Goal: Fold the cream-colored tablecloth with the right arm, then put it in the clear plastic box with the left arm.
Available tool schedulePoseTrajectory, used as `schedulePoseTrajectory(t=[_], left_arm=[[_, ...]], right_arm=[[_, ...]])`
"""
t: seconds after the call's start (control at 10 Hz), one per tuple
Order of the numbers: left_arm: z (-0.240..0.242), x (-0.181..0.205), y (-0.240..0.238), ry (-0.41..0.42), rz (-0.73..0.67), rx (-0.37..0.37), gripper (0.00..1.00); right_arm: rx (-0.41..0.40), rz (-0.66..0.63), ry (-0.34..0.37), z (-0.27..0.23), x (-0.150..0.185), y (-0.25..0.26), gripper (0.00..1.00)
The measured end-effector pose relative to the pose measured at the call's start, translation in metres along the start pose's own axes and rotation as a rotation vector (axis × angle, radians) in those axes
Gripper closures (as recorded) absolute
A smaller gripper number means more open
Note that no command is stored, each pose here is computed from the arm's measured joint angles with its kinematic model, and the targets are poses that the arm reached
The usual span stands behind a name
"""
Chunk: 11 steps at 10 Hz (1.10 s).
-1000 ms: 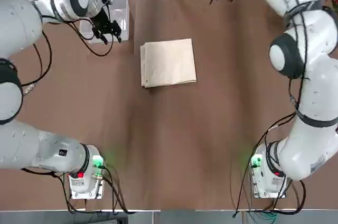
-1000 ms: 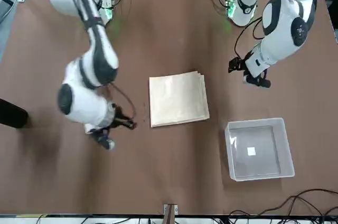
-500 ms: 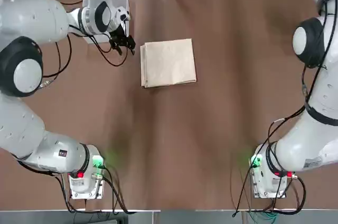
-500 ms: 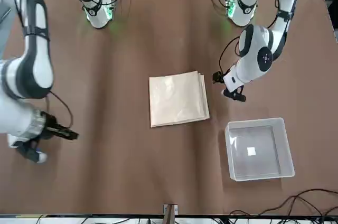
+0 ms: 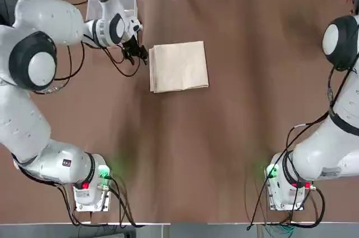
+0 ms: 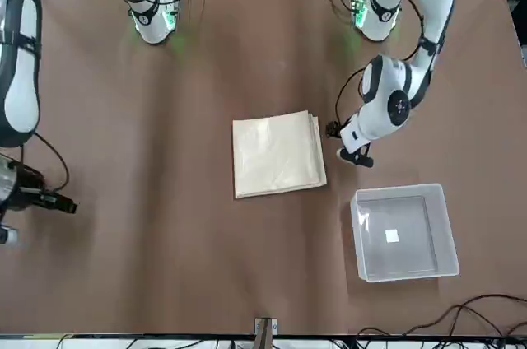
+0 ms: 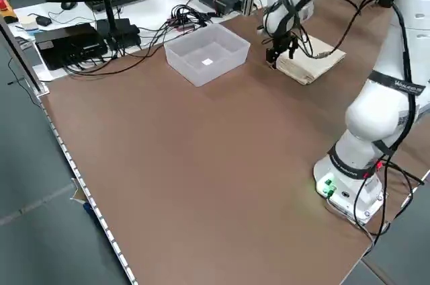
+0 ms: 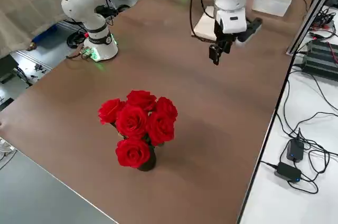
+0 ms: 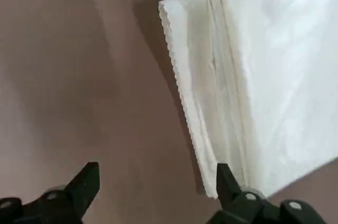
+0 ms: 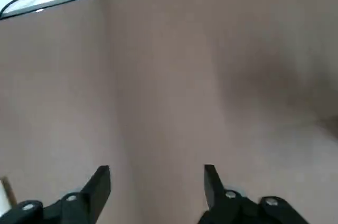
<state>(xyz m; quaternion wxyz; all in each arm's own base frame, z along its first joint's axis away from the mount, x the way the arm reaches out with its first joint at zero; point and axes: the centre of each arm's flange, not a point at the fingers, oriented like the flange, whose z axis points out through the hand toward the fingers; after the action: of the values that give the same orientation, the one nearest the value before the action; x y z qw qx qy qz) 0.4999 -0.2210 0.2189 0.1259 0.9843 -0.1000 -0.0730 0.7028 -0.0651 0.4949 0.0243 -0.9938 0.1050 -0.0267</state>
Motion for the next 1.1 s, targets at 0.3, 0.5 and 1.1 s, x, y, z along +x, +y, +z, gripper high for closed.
schedulePoseTrajectory(t=[0.3, 0.5, 1.1], left_arm=[[0.033, 0.005, 0.016, 0.045, -0.021, -0.043, 0.02], [0.044, 0.013, 0.024, 0.050, -0.020, -0.058, 0.02], [0.052, 0.036, 0.042, 0.062, -0.043, -0.086, 0.02]], right_arm=[[-0.005, -0.035, 0.022, -0.039, -0.011, 0.029, 0.00], [-0.011, -0.075, 0.017, -0.063, -0.025, 0.054, 0.00], [0.015, -0.161, 0.003, -0.116, -0.096, 0.071, 0.00]])
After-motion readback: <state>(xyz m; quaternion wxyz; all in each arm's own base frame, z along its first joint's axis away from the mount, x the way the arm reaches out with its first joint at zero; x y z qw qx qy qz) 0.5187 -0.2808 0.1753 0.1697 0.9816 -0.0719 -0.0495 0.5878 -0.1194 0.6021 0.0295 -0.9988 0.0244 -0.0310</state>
